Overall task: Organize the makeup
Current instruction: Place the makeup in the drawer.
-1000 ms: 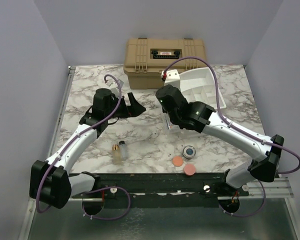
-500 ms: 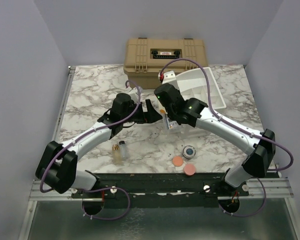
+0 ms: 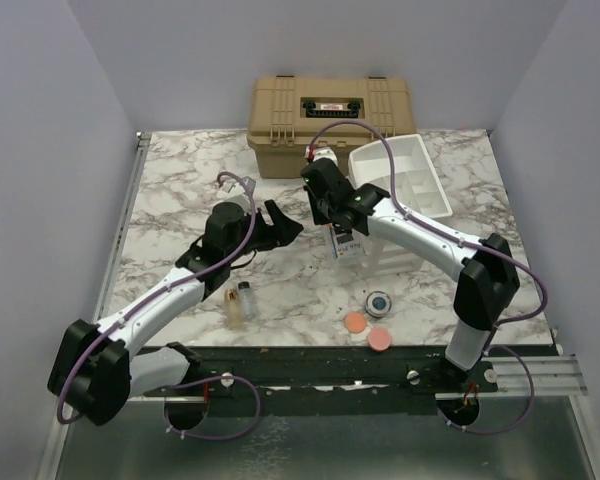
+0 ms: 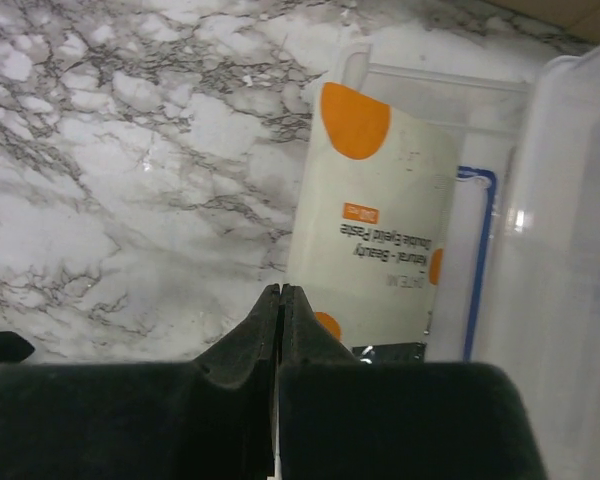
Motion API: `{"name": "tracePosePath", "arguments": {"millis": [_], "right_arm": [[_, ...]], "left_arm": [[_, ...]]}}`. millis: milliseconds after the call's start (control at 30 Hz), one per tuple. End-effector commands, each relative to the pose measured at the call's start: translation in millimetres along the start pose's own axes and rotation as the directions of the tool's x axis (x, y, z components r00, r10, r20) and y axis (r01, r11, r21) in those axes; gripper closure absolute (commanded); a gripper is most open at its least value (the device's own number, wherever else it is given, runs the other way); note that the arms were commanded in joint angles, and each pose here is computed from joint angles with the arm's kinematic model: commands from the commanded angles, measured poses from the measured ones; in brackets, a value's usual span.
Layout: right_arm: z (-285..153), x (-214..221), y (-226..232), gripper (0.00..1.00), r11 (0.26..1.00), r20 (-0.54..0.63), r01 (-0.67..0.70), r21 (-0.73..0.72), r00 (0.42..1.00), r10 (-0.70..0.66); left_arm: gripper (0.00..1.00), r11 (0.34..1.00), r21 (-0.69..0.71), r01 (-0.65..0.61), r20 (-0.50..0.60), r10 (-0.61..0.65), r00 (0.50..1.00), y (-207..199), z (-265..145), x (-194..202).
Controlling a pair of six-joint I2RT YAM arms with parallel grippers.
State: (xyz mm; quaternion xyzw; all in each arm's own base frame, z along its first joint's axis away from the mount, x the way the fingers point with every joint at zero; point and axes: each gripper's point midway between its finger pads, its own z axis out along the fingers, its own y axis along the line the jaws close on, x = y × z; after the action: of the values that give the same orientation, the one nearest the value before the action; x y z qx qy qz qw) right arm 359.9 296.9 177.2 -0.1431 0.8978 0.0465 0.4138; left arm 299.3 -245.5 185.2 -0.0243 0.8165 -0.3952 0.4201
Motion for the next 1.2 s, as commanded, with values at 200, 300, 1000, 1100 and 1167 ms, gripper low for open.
{"name": "tracePosePath", "arguments": {"millis": [200, 300, 1000, 1100, 1167], "right_arm": [[14.3, -8.5, 23.1, 0.99, 0.997, -0.010, -0.001, -0.072, 1.000, 0.000], [20.5, -1.5, 9.6, 0.99, 1.000, -0.034, 0.013, 0.002, 0.999, -0.013], [4.1, 7.5, -21.2, 0.99, 0.999, -0.048, -0.034, 0.022, 0.998, 0.035], [-19.6, -3.0, -11.9, 0.95, 0.995, -0.004, -0.051, -0.082, 0.999, 0.050], [-38.0, -6.2, -6.2, 0.87, 0.986, 0.025, -0.049, -0.162, 0.998, 0.054]], "left_arm": [[0.24, 0.994, -0.110, 0.022, 0.156, -0.005, 0.988, 16.4, -19.7, -25.2], [0.24, 0.994, -0.106, 0.024, 0.150, -0.008, 0.989, 15.1, -17.6, -25.2], [0.24, 0.996, -0.086, 0.012, 0.117, -0.002, 0.993, 11.2, -13.5, -20.8], [0.23, 0.997, -0.082, 0.010, 0.101, -0.002, 0.995, 11.3, -11.7, -17.6], [0.20, 0.997, -0.077, 0.014, 0.095, -0.007, 0.995, 10.8, -11.3, -16.3]]}}
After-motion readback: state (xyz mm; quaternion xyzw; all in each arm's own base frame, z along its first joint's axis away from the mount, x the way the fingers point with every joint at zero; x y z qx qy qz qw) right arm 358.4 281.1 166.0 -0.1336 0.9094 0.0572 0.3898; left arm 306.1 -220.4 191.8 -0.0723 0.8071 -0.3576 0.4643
